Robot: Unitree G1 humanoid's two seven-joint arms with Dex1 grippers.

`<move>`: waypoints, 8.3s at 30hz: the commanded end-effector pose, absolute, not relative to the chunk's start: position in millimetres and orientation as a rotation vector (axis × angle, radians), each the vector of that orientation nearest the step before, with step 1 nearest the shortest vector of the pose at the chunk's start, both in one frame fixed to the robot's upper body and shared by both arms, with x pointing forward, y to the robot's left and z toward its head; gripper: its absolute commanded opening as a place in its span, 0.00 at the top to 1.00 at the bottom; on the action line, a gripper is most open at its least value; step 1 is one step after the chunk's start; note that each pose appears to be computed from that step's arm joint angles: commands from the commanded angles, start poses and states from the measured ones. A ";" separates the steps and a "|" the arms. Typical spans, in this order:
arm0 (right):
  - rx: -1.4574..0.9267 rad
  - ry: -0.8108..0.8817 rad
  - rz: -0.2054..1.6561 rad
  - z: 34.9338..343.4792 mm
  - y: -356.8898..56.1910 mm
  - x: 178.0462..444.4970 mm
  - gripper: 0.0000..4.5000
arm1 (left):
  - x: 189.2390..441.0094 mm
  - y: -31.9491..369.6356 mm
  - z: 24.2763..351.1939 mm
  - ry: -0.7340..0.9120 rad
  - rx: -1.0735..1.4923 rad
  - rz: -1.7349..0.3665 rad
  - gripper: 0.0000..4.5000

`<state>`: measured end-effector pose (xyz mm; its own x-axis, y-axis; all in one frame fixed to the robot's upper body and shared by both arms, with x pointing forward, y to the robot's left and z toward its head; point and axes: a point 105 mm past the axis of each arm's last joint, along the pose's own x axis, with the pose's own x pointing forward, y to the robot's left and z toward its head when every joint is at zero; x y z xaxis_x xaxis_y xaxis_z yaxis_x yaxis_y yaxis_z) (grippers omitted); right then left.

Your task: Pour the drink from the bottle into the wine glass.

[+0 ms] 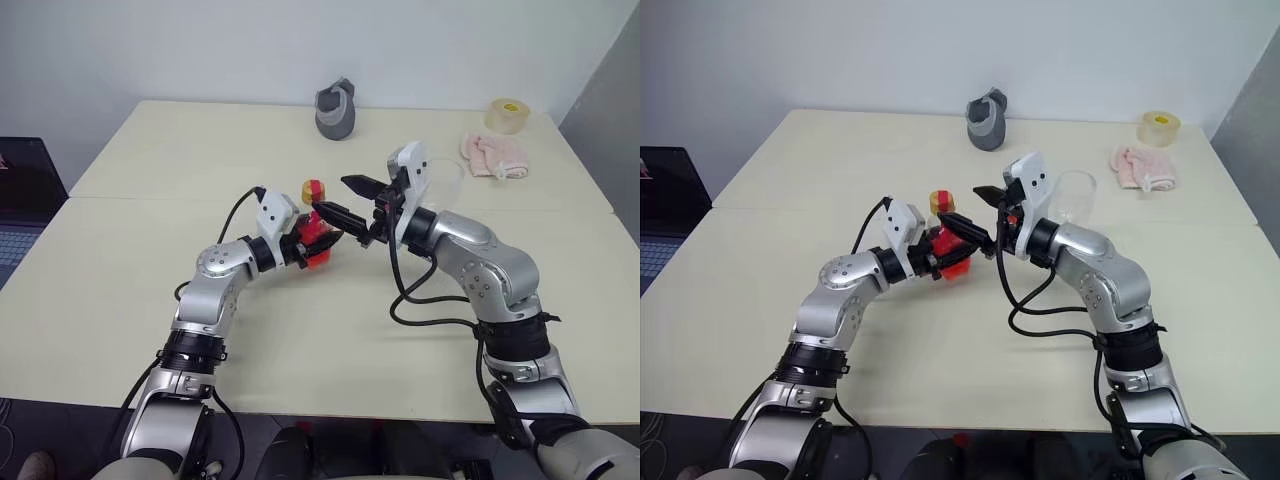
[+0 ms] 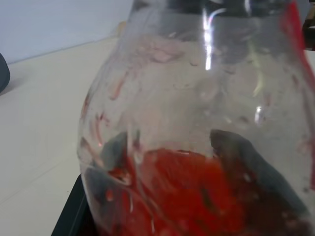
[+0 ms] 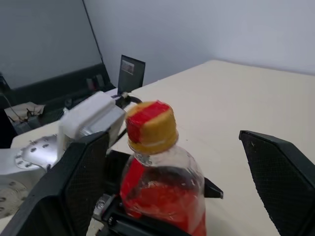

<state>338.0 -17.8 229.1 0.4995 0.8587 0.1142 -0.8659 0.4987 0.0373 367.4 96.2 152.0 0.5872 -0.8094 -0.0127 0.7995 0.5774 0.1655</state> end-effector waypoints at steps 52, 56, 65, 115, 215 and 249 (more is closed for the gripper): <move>0.017 -0.311 1.779 278.1 32.9 267.5 0.72 | 266.8 65.6 208.1 -0.189 0.218 -1.333 0.49; 0.000 -0.303 1.846 278.1 38.3 265.1 0.72 | 258.4 68.0 203.3 -0.165 0.236 -1.355 0.49; 0.043 -0.247 1.671 275.0 21.2 285.9 0.14 | 281.6 81.3 197.4 -0.151 0.191 -1.183 0.49; -0.062 -0.319 1.201 272.7 14.0 322.7 0.73 | 339.7 77.5 195.8 -0.178 0.117 -1.015 0.49; -0.109 -0.204 1.440 265.3 -42.3 302.8 0.09 | 299.1 92.1 191.3 -0.136 0.121 -1.079 0.49; -0.160 -0.313 1.331 276.0 -8.1 332.3 0.09 | 309.6 67.5 186.9 -0.170 0.124 -1.168 0.49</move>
